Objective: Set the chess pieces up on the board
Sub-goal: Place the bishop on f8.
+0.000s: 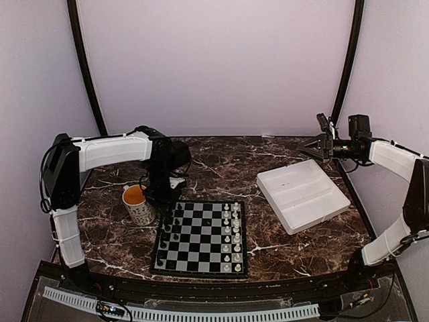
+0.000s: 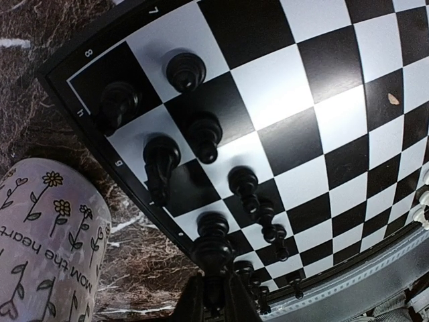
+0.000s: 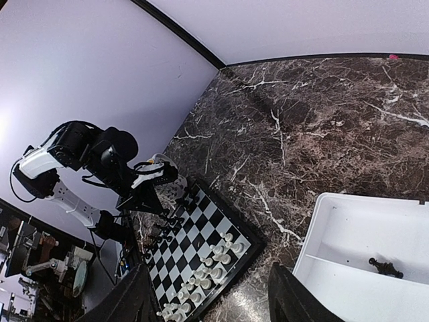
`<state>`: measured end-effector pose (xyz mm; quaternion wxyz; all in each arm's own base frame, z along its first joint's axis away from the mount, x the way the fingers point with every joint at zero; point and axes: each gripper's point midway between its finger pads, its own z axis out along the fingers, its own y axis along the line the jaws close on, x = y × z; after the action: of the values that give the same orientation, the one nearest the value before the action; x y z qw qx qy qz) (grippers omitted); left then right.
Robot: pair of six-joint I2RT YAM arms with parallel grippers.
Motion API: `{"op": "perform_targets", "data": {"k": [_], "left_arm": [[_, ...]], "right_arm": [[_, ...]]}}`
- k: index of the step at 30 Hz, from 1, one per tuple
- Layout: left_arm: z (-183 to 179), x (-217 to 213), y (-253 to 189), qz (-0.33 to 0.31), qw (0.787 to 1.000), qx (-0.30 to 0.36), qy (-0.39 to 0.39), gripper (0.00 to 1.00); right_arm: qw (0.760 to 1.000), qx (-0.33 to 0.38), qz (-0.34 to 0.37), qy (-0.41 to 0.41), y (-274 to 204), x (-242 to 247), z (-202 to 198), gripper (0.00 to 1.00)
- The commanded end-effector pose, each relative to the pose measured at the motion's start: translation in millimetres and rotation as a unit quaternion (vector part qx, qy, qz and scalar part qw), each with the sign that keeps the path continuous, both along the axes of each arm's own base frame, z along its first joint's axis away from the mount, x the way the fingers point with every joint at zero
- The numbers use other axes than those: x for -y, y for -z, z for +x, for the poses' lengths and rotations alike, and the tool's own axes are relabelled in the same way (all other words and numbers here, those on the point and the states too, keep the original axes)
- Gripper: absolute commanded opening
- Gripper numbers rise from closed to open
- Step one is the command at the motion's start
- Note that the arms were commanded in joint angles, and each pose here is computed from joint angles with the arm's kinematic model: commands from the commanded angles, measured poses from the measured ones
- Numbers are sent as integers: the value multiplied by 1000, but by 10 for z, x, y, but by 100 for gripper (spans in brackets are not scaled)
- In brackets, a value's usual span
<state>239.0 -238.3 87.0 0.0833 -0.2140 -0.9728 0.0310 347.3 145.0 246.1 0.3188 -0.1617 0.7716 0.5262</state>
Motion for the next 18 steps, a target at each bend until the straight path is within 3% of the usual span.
{"op": "perform_targets", "data": {"k": [1, 18], "left_arm": [[-5, -84, 69, 14, 1000, -8, -12, 12], [64, -108, 276, 25, 1000, -11, -13, 16]], "right_arm": [[1000, 25, -4, -1, -72, 5, -32, 61], [1000, 24, -4, -1, -54, 4, -43, 61]]}}
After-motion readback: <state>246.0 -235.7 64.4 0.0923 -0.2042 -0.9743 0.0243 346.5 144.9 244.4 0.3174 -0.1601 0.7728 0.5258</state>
